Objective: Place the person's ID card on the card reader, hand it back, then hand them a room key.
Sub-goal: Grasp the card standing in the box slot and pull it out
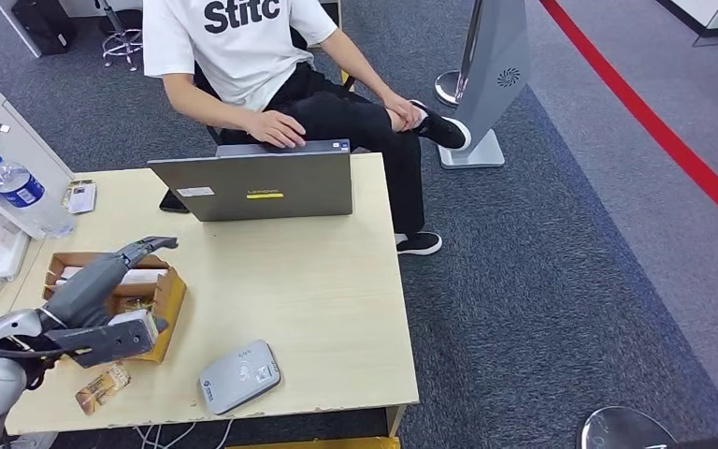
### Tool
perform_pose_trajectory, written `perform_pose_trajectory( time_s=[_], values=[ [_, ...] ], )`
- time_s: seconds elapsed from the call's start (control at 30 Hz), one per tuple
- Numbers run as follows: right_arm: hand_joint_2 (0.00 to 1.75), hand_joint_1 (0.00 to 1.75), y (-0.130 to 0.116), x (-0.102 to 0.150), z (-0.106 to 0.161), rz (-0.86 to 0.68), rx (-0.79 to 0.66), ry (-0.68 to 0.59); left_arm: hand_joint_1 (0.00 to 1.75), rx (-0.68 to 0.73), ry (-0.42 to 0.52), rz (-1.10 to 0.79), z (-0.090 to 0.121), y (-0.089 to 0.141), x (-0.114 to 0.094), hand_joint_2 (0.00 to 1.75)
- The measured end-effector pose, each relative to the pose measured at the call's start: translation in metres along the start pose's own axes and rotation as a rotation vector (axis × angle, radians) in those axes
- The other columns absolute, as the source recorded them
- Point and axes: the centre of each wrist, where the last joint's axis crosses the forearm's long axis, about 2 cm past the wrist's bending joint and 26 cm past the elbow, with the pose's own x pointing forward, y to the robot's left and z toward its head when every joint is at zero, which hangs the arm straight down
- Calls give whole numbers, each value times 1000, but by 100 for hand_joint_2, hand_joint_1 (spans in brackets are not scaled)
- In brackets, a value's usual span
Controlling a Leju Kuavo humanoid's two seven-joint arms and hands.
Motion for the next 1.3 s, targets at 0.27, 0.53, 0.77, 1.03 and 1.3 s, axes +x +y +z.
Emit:
perform_pose_trajectory(
  time_s=[0.27,0.53,0.77,1.03,1.3],
  values=[
    [175,0,-1,-2,0,8,-7,21,0,-73,-42,-198,18,-1,4,175],
    [175,0,-1,-2,0,33,-8,28,0,-148,-32,-219,29,-17,0,175],
    [175,0,-1,-2,0,43,-6,28,0,-173,-9,-261,36,-20,-4,175],
    [175,0,-1,-2,0,55,-3,24,0,-157,60,-400,44,-30,-8,175],
    [175,0,-2,-3,0,65,-7,26,0,-189,147,-424,70,-69,-23,175]
  ],
)
